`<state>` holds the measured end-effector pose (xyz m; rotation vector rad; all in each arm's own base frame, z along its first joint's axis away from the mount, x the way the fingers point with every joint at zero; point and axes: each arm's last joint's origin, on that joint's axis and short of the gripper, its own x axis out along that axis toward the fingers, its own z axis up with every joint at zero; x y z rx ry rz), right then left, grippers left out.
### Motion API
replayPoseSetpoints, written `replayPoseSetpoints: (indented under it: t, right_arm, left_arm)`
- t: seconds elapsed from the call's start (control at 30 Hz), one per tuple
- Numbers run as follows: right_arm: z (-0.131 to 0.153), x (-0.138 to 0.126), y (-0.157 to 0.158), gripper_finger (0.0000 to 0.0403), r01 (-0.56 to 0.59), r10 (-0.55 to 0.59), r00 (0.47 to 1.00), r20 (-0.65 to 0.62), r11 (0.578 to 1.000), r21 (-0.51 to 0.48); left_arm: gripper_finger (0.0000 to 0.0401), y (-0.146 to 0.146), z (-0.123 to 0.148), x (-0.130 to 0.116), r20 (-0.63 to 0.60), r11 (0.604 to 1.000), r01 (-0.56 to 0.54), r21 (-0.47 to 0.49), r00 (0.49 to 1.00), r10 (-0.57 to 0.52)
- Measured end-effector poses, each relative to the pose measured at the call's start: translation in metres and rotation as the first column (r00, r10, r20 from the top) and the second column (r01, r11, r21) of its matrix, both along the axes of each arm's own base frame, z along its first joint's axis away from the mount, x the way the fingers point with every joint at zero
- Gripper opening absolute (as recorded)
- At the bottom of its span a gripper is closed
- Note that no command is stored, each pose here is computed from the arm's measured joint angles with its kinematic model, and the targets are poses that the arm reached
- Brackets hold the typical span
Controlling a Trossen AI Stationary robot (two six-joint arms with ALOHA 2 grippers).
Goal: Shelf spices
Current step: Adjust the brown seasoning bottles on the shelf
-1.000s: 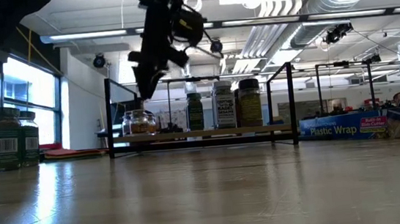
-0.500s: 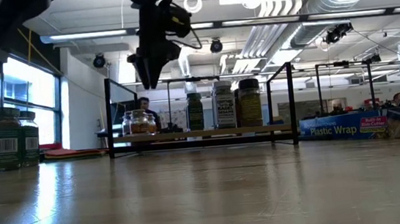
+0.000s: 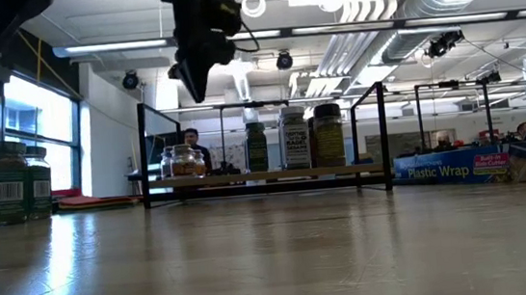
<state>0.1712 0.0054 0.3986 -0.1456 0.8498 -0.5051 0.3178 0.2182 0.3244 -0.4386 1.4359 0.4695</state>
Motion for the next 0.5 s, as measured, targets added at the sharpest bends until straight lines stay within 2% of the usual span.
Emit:
replayPoseSetpoints:
  t: [0.13,0.2,0.27,0.37,0.5]
  right_arm:
    - [0.001,0.000,-0.001,0.0197,0.022,-0.022,1.000,0.005,0.999,-0.031]
    - [0.001,0.000,-0.001,0.0197,0.029,-0.029,1.000,0.006,0.999,-0.040]
    - [0.001,0.000,-0.001,0.0197,0.032,-0.032,0.999,0.007,0.999,-0.043]
    - [0.001,0.000,-0.001,0.0197,0.028,-0.028,1.000,0.008,0.999,-0.032]
    - [0.001,0.000,-0.001,0.0197,0.025,-0.025,1.000,0.005,0.999,-0.036]
  left_arm:
    - [0.0024,-0.022,-0.002,0.015,-0.016,0.995,0.102,0.016,0.995,-0.102]
    - [0.0012,-0.025,-0.005,0.020,-0.068,0.995,0.054,0.079,0.997,-0.048]
    - [0.0003,-0.022,-0.008,0.019,-0.078,0.994,-0.028,0.102,0.996,0.036]
    - [0.0001,-0.015,-0.008,0.015,-0.044,0.988,-0.145,0.049,0.988,0.148]
    - [0.0001,-0.008,-0.014,0.010,-0.059,0.977,-0.214,0.024,0.975,0.215]
